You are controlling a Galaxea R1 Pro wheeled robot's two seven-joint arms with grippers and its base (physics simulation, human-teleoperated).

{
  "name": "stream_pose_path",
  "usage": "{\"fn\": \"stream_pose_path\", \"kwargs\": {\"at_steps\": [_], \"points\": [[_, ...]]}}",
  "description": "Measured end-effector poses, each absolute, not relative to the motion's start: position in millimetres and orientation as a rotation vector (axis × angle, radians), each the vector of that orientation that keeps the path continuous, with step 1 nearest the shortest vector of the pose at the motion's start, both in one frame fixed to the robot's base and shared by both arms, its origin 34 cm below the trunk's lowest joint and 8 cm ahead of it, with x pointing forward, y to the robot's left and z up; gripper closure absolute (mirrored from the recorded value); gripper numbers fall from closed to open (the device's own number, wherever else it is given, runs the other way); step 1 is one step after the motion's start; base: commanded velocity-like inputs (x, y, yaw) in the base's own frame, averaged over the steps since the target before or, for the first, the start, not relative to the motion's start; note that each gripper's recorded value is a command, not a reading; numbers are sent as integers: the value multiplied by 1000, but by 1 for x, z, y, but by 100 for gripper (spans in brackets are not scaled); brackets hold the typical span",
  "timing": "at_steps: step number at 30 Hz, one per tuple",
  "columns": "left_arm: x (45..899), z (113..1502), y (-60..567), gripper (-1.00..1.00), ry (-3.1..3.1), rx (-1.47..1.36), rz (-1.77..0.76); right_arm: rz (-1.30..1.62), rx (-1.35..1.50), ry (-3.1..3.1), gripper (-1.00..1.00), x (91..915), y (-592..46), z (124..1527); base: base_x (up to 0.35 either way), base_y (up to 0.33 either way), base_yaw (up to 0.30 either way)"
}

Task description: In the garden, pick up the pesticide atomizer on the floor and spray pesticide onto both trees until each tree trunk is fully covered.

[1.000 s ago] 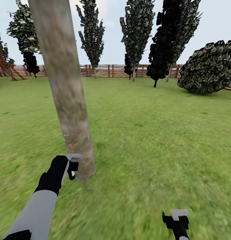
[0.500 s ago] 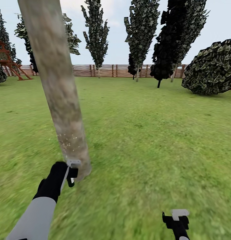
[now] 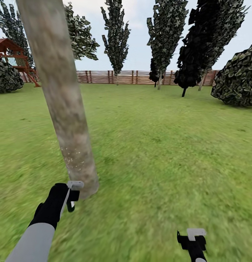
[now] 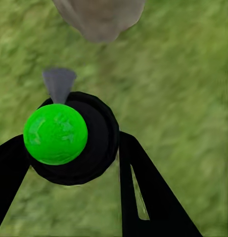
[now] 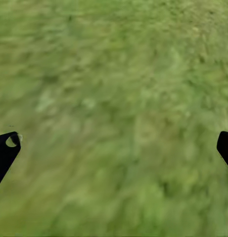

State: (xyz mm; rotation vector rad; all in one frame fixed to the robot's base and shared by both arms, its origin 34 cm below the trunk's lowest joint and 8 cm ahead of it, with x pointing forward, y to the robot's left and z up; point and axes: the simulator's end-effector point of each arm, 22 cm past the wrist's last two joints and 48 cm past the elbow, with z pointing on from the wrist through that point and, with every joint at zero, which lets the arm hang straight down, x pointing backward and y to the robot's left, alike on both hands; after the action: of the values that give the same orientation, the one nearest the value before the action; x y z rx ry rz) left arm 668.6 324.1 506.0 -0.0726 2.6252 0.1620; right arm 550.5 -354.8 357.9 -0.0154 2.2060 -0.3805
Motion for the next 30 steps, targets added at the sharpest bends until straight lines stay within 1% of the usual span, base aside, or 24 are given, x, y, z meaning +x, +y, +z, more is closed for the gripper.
{"fn": "stream_pose_path", "kwargs": {"at_steps": [5,8,12,14,22,30], "points": [[676,504,318,100,2581,-45,155,-380,-16,2206,-100,550,-355,358,260,-228,264],[675,500,316,100,2587,-39,150,-380,-16,2206,-100,550,-355,358,126,-290,58],[674,499,315,100,2588,-37,150,-381,-16,2207,-100,550,-355,358,22,-309,14],[674,499,316,100,2588,-38,150,-381,-16,2207,-100,550,-355,357,2,-313,153],[674,498,311,100,2589,-36,139,-382,-16,2206,-100,550,-355,358,31,-313,263],[675,498,310,100,2587,-36,139,-380,-16,2207,-100,550,-355,358,142,-306,264]]}}
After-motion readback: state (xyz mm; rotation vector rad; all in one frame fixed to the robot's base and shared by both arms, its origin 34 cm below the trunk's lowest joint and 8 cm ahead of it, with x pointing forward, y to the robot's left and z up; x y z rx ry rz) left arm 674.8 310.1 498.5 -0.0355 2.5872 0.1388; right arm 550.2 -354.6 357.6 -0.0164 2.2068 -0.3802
